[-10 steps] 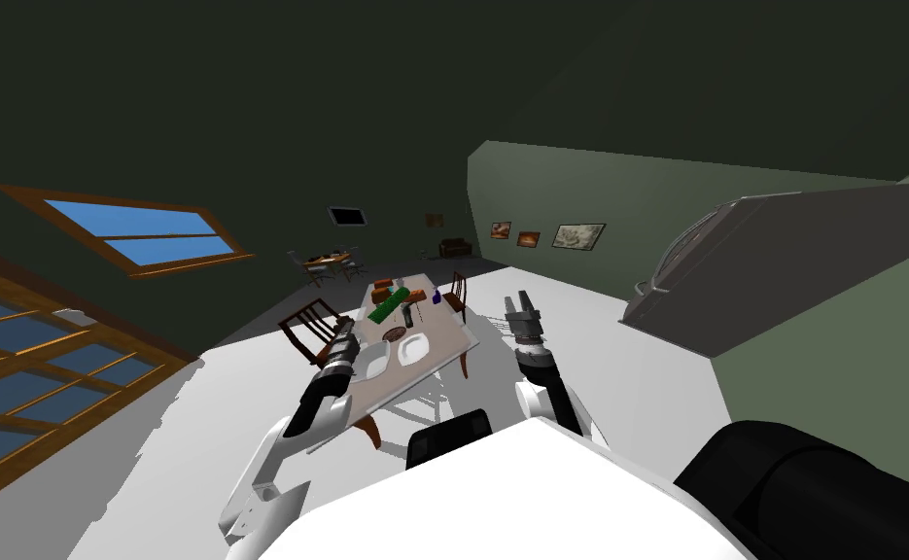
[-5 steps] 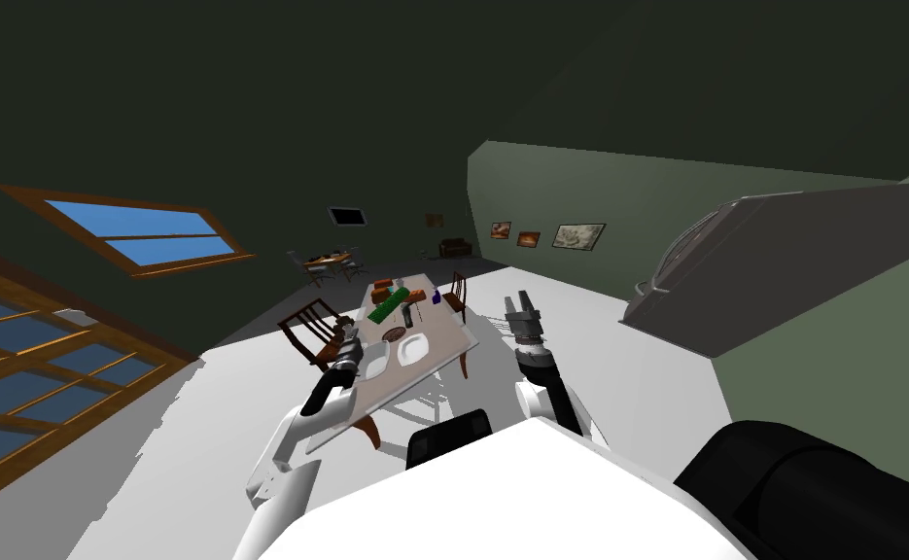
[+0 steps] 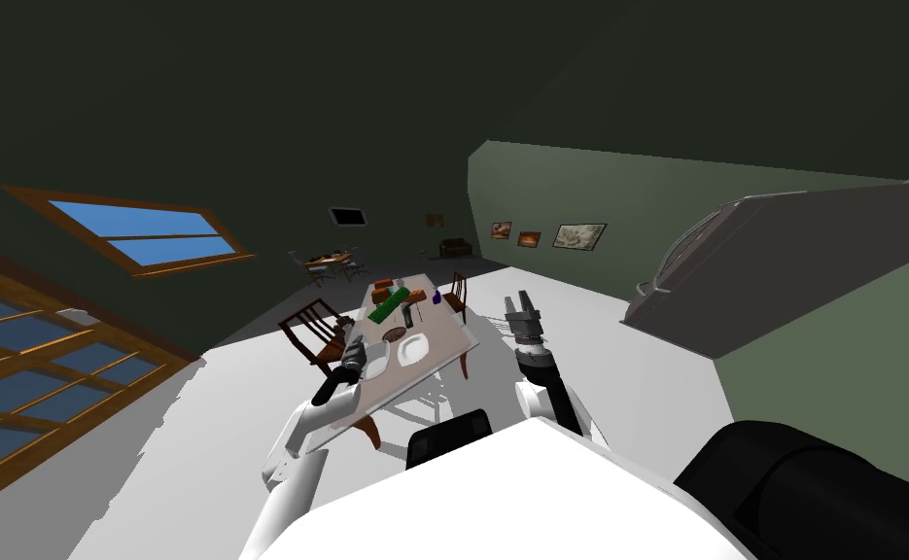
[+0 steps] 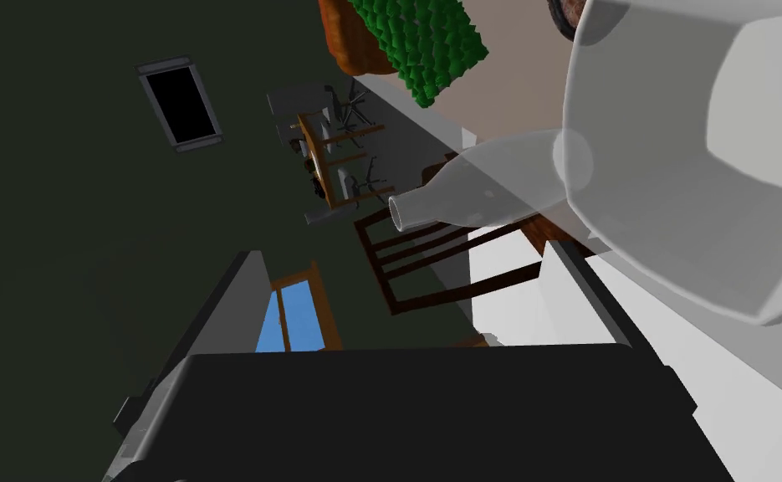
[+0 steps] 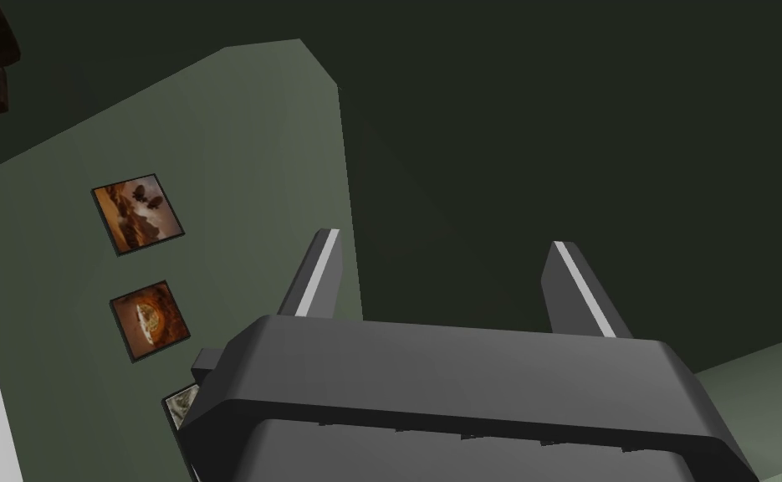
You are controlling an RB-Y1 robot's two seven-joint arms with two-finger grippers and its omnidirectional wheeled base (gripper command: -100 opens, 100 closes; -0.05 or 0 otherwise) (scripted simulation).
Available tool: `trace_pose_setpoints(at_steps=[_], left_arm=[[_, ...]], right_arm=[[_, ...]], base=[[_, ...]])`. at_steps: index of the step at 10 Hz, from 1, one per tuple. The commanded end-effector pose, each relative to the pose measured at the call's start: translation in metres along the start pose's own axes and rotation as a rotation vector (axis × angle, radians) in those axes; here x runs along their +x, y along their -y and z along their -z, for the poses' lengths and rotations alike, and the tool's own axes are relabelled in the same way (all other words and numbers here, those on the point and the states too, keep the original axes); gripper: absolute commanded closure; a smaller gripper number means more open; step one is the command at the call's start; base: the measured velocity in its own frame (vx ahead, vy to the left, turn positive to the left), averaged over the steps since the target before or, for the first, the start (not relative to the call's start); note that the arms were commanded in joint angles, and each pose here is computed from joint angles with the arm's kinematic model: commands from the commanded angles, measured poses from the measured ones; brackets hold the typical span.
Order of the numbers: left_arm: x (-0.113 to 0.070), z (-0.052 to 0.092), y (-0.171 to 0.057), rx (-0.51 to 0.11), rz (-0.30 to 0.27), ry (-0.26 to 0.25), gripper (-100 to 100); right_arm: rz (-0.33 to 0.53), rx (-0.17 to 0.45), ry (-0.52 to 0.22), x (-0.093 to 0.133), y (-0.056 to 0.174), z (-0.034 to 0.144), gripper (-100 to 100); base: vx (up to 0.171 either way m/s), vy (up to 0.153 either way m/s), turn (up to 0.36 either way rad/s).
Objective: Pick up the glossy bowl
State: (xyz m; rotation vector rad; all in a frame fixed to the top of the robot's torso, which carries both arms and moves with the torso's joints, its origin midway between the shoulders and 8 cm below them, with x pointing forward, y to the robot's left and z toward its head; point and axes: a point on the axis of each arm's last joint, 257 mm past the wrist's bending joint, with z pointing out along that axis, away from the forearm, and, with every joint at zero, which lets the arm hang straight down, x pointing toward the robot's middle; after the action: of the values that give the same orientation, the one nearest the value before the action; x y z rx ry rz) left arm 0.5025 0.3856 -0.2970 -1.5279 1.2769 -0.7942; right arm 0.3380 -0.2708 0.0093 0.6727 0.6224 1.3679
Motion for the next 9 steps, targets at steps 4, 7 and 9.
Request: trace_pose_setpoints(at_steps=[4,7,9], left_arm=[[-0.001,-0.015,-0.048,-0.158,0.007,-0.001,-100],[0.0,-0.019,-0.07,-0.226,0.008,-0.004,-100],[0.005,-0.025,-0.094,-0.32,0.011,-0.014,-100]], right_arm=[[0.0,0.0,0.0,0.0,0.0,0.0,0],[0.0,0.0,0.0,0.0,0.0,0.0,0],[0.0,0.0,0.0,0.0,0.0,0.0,0]], base=[[0.011,0.005,0.007],[0.016,0.008,0.008],[0.021,0.013,0.013]])
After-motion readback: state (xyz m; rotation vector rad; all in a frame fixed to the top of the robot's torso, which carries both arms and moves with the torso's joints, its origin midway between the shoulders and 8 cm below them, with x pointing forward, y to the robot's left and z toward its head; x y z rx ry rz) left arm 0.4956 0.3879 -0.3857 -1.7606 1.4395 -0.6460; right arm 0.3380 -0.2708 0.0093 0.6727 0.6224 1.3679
